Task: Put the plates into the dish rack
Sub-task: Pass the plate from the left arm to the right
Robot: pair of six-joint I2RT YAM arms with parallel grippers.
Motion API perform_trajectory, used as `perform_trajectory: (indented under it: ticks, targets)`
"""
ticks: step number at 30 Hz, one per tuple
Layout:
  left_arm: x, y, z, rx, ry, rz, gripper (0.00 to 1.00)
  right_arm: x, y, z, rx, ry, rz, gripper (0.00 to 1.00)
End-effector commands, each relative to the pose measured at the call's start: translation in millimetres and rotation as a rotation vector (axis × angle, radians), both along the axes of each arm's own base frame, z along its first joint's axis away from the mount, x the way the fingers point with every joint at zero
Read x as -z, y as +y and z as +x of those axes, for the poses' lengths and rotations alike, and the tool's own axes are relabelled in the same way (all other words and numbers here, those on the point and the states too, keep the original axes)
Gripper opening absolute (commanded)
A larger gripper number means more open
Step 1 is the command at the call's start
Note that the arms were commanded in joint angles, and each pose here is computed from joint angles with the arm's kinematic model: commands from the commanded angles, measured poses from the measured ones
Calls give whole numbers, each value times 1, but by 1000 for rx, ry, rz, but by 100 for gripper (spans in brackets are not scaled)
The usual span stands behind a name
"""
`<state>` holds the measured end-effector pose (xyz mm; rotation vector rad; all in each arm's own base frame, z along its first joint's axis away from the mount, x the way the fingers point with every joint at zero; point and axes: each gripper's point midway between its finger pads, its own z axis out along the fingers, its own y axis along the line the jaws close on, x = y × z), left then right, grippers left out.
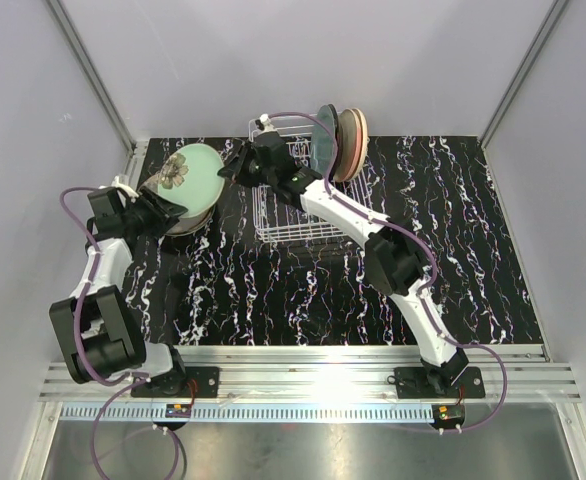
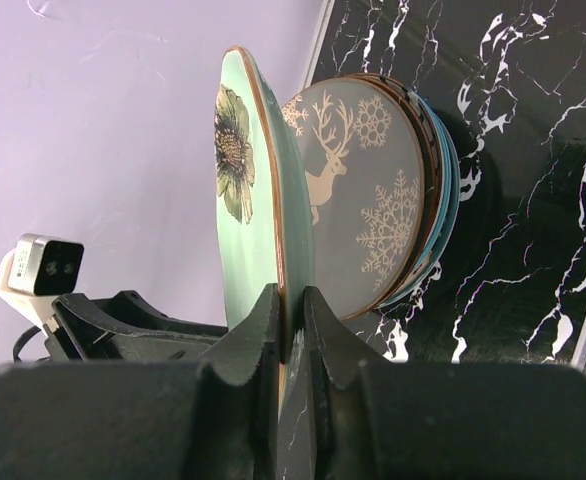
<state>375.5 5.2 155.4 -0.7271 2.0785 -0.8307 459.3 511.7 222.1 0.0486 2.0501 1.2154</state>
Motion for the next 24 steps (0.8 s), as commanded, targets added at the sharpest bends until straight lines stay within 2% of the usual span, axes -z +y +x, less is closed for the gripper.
perform_trajectory:
  ticks: [1,6,10,16,24]
  targets:
    - [-28,-6,4,51,-114,24,49,-127,-9,-7,8,-193,213,0]
    - [-32,-5,2,46,-128,45,62,-121,-16,0,44,-179,203,0]
    - [-33,-5,1,46,-132,49,68,-120,-26,6,74,-171,194,0]
    - [-30,-3,0,34,-120,58,72,-116,-41,14,122,-147,193,0]
    - [-26,-1,-1,25,-100,62,73,-123,-61,23,156,-144,205,0]
